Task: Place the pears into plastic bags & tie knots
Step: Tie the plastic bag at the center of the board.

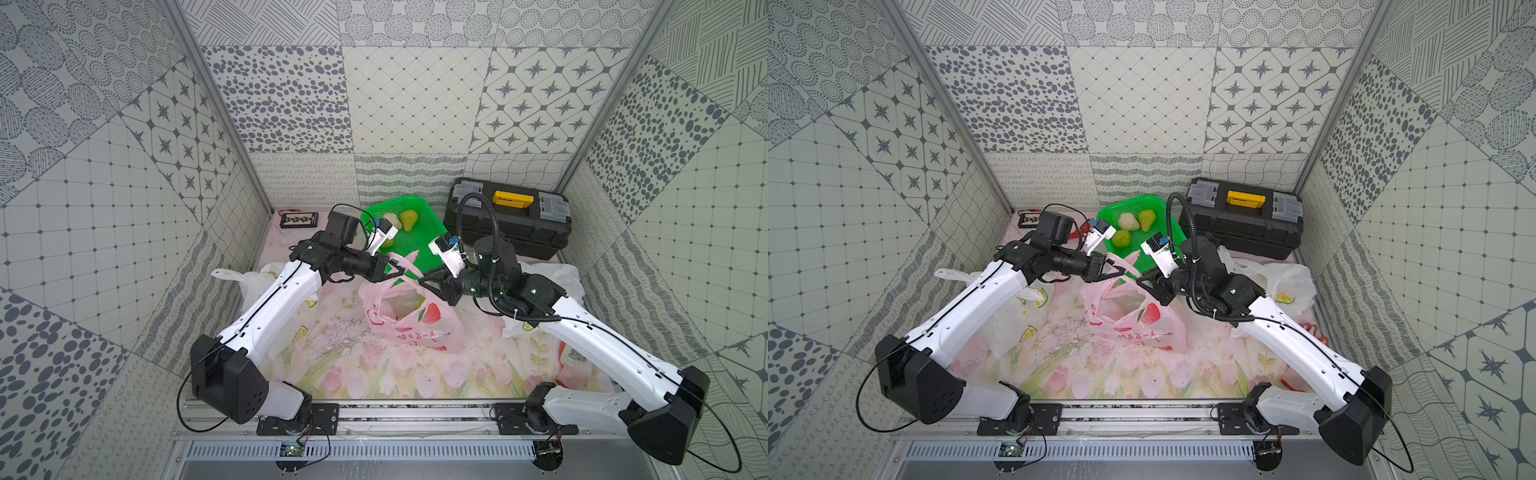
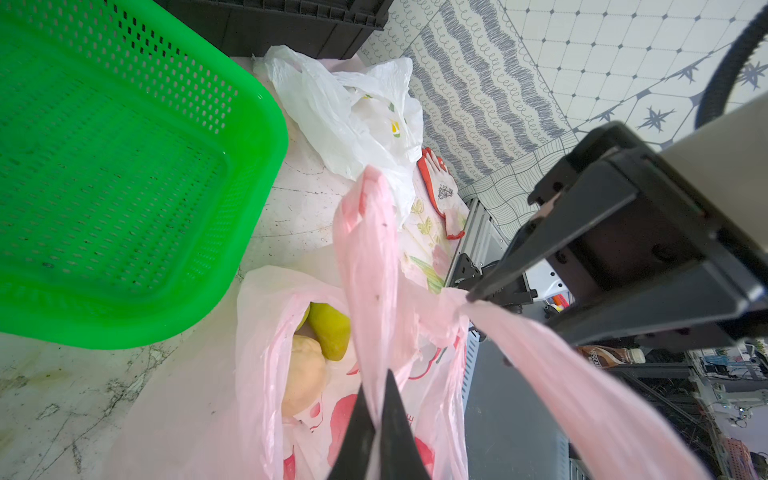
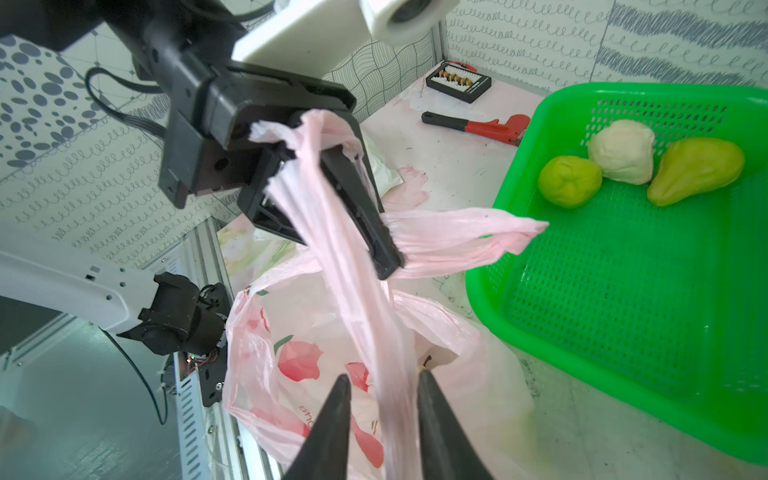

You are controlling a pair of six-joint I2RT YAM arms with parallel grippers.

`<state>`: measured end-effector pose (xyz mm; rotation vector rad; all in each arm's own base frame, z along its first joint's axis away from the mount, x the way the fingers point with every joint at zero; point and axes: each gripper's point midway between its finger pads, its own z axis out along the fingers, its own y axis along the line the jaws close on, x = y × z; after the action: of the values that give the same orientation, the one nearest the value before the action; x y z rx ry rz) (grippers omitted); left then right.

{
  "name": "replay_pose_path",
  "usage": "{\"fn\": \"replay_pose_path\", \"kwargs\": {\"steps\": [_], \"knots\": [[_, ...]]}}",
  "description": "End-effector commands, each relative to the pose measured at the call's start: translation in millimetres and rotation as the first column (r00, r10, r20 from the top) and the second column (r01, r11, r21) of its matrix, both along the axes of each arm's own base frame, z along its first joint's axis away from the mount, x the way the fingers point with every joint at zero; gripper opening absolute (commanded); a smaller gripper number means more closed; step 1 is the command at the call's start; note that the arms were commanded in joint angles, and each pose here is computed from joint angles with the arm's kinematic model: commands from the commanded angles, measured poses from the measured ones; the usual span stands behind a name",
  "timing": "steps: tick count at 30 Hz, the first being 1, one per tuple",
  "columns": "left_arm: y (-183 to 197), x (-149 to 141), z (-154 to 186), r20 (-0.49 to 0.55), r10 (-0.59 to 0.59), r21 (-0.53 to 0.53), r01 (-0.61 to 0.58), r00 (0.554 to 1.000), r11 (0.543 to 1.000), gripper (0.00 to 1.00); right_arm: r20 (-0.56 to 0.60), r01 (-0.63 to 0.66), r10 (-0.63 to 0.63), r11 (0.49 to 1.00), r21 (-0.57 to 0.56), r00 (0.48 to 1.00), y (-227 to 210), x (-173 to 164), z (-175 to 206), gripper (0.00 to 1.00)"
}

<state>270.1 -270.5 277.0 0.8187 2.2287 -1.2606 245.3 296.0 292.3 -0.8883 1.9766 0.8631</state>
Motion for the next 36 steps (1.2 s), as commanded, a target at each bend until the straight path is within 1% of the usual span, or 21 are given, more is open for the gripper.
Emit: {"fn": "replay_pose_path", "kwargs": {"steps": [1, 3, 7, 11, 15, 18, 20, 22, 24, 25, 27, 28, 29, 31, 32, 33, 36], "knots": [[-0.9, -3.8, 11.8, 0.040, -0.026, -0.036, 0.028, 0.999, 0.999, 0.00, 0.016, -0.030, 0.030, 0.999, 0.037, 0.999, 12.6, 5.5, 13.4, 0.11], [-0.5, -11.0, 15.9, 0.051, -0.052, -0.053, 0.054, 0.997, 0.997, 0.01, 0.012, -0.037, 0.037, 0.999, 0.025, 0.999, 16.2, 6.6, 8.7, 0.05], [2.0, -26.4, 18.1, 0.067, -0.106, -0.062, 0.110, 0.992, 0.992, 0.09, 0.008, -0.027, 0.027, 0.999, 0.019, 1.000, 19.4, 11.8, 3.4, 0.01], [1.7, -36.6, 23.6, 0.088, -0.150, -0.085, 0.158, 0.985, 0.984, 0.18, -0.001, -0.045, 0.045, 0.999, 0.022, 0.999, 26.8, 11.2, 2.5, 0.00], [-0.1, -37.5, 25.1, 0.097, -0.162, -0.086, 0.171, 0.982, 0.982, 0.27, -0.003, -0.069, 0.069, 0.998, 0.002, 0.998, 34.4, 5.8, -0.6, 0.00], [-2.8, -35.5, 23.5, 0.096, -0.164, -0.078, 0.172, 0.982, 0.982, 0.31, 0.000, -0.087, 0.087, 0.996, -0.006, 0.996, 39.0, 1.5, -1.1, 0.00], [-3.8, -31.9, 21.1, 0.092, -0.155, -0.065, 0.161, 0.984, 0.985, 0.32, 0.001, -0.100, 0.100, 0.995, -0.019, 0.995, 41.6, -1.8, -2.9, 0.00], [-4.0, -28.5, 20.3, 0.094, -0.145, -0.056, 0.150, 0.985, 0.987, 0.30, -0.001, -0.101, 0.101, 0.994, -0.032, 0.995, 42.1, -2.3, -5.8, 0.00], [-3.3, -22.8, 18.6, 0.100, -0.122, -0.040, 0.127, 0.987, 0.991, 0.24, 0.002, -0.095, 0.095, 0.995, -0.038, 0.995, 40.9, -1.5, -6.5, 0.00], [-3.5, -21.5, 18.7, 0.103, -0.118, -0.039, 0.123, 0.988, 0.992, 0.20, -0.001, -0.095, 0.095, 0.995, -0.040, 0.995, 40.4, -2.0, -7.5, 0.01], [-3.9, -19.4, 17.5, 0.096, -0.112, -0.036, 0.116, 0.989, 0.993, 0.09, -0.012, -0.066, 0.065, 0.997, -0.036, 0.998, 35.6, 1.2, -5.4, 0.11], [-3.5, -18.8, 16.5, 0.095, -0.109, -0.031, 0.113, 0.989, 0.993, 0.04, -0.026, -0.041, 0.040, 0.999, -0.021, 0.999, 31.3, 4.7, -2.3, 0.14], [-2.2, -18.0, 13.6, 0.095, -0.104, -0.021, 0.106, 0.990, 0.994, 0.00, -0.053, -0.013, 0.013, 1.000, 0.009, 0.998, 26.1, 8.5, 3.0, 0.20], [-0.2, -17.0, 10.4, 0.102, -0.096, -0.003, 0.097, 0.990, 0.995, 0.00, -0.118, 0.072, -0.063, 0.995, 0.074, 0.991, 11.9, 19.0, 15.9, 0.41], [0.7, -16.3, 9.3, 0.110, -0.092, 0.003, 0.093, 0.990, 0.996, 0.00, -0.159, 0.127, -0.110, 0.986, 0.107, 0.981, 3.4, 25.6, 22.1, 0.46], [1.2, -15.6, 8.1, 0.120, -0.090, 0.008, 0.090, 0.989, 0.996, 0.00, -0.205, 0.178, -0.148, 0.974, 0.138, 0.968, -3.7, 31.2, 27.7, 0.50], [1.8, -13.9, 8.8, 0.162, -0.081, 0.006, 0.081, 0.983, 0.997, 0.00, -0.338, 0.275, -0.202, 0.944, 0.184, 0.919, -13.6, 41.2, 33.9, 0.55]]}}
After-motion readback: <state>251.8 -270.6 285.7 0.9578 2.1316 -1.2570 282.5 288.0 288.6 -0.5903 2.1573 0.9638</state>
